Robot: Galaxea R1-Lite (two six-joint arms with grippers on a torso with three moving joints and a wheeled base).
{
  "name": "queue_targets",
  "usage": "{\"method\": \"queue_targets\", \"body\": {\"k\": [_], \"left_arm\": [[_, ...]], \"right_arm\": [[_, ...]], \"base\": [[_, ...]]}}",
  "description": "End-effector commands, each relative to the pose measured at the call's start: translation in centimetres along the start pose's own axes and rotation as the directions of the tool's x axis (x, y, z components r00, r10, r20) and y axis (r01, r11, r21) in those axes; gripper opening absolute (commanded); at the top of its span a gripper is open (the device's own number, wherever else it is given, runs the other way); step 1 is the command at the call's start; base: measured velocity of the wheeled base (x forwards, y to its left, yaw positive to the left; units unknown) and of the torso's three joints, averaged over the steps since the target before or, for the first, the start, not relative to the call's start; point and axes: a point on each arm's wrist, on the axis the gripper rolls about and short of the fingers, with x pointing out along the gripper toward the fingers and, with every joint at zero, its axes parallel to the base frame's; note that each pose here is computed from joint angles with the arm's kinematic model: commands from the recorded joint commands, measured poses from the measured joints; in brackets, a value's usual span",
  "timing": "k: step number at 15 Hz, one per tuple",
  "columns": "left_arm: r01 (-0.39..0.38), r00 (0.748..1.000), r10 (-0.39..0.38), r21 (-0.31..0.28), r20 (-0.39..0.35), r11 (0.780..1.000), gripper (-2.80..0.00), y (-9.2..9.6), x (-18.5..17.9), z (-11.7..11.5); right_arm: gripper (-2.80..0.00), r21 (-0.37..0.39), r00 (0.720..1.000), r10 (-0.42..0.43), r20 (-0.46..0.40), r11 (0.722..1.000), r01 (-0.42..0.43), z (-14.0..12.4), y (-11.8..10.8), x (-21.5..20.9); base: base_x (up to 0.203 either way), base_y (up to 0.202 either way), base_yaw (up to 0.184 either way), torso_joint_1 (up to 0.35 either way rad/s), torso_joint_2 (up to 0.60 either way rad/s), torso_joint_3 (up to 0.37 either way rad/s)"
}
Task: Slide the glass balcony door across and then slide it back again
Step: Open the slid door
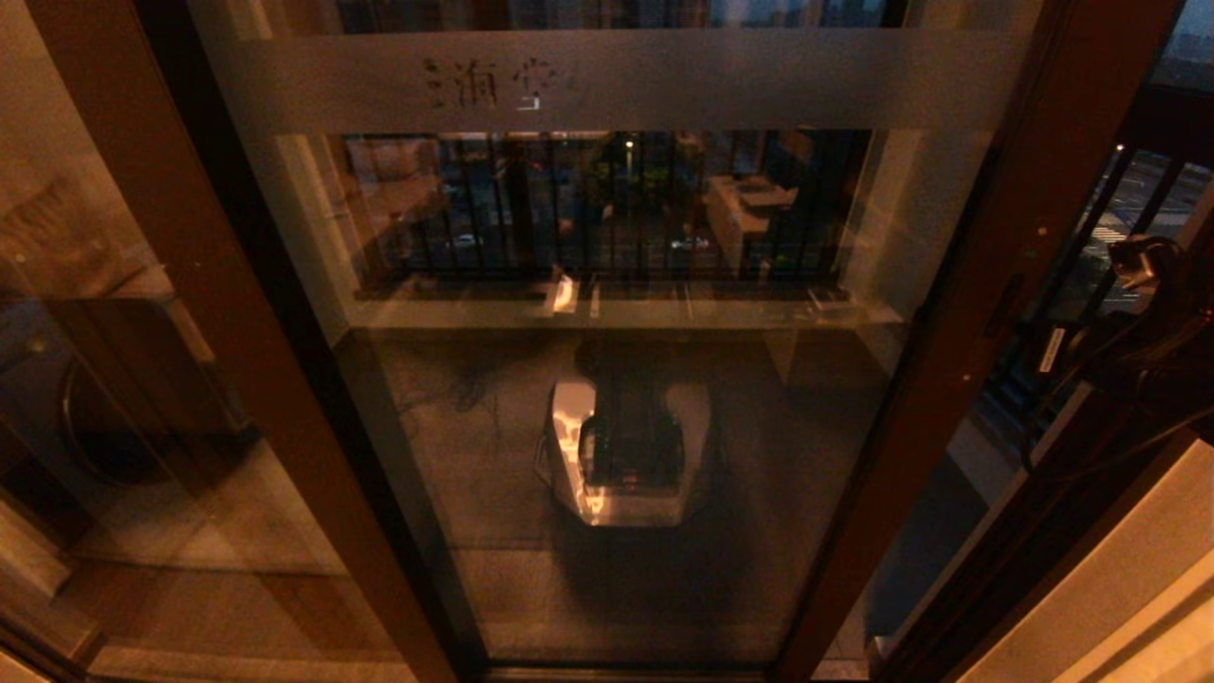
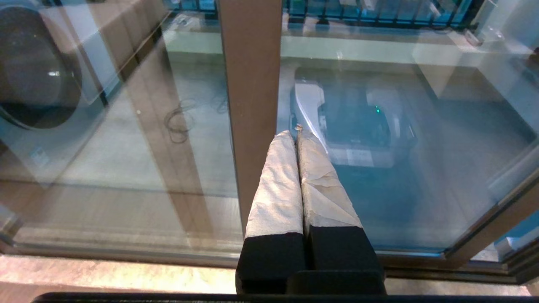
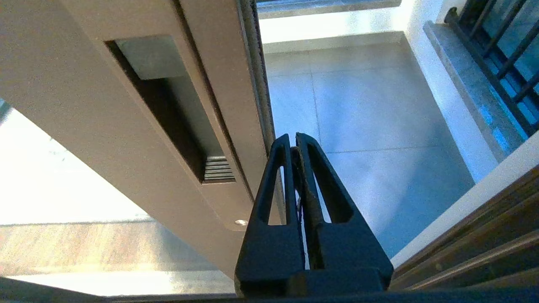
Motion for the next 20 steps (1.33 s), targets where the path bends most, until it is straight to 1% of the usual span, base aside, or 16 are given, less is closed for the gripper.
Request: {"method": "queue_targets", "body": {"k": [1, 3, 11, 15, 16, 18, 20], "left_arm": [[0.000, 1.000, 0.000, 0.000, 0.000, 1.000, -2.80, 0.0, 0.0, 0.0], [-0.002, 1.000, 0.002, 0.000, 0.000, 1.000, -2.80, 0.0, 0.0, 0.0], [0.000, 1.000, 0.000, 0.000, 0.001, 1.000, -2.80, 0.0, 0.0, 0.0], [0.000, 1.000, 0.000, 0.000, 0.000, 1.000, -2.80, 0.0, 0.0, 0.0], [-0.002, 1.000, 0.002, 0.000, 0.000, 1.000, -2.80, 0.0, 0.0, 0.0], [0.000, 1.000, 0.000, 0.000, 0.002, 1.000, -2.80, 0.0, 0.0, 0.0], [0.000, 1.000, 0.000, 0.000, 0.001, 1.000, -2.80, 0.0, 0.0, 0.0]], "right_arm": [[-2.80, -0.003, 1.000, 0.011, 0.002, 1.000, -0.011, 0.0, 0.6, 0.0], [-2.80, -0.004, 1.000, 0.007, -0.007, 1.000, -0.007, -0.3, 1.3, 0.1], [-2.80, -0.011, 0.999, 0.048, 0.001, 0.999, -0.048, -0.3, 2.8, 0.0], [-2.80, -0.015, 0.996, 0.091, -0.009, 0.996, -0.091, -0.5, 4.3, -0.3], [-2.80, -0.016, 0.996, 0.093, -0.015, 0.995, -0.093, -0.7, 4.7, -0.3], [-2.80, -0.020, 0.997, 0.070, -0.016, 0.997, -0.070, -0.8, 5.4, -0.2], [-2.80, -0.025, 0.997, 0.079, -0.007, 0.997, -0.079, -0.9, 5.9, -0.2]], "base": [[0.000, 0.000, 0.000, 0.000, 0.00, 0.000], [0.000, 0.000, 0.000, 0.000, 0.00, 0.000], [0.000, 0.000, 0.000, 0.000, 0.00, 0.000], [0.000, 0.000, 0.000, 0.000, 0.00, 0.000], [0.000, 0.000, 0.000, 0.000, 0.00, 0.000], [0.000, 0.000, 0.000, 0.000, 0.00, 0.000], [0.000, 0.000, 0.000, 0.000, 0.00, 0.000]]}}
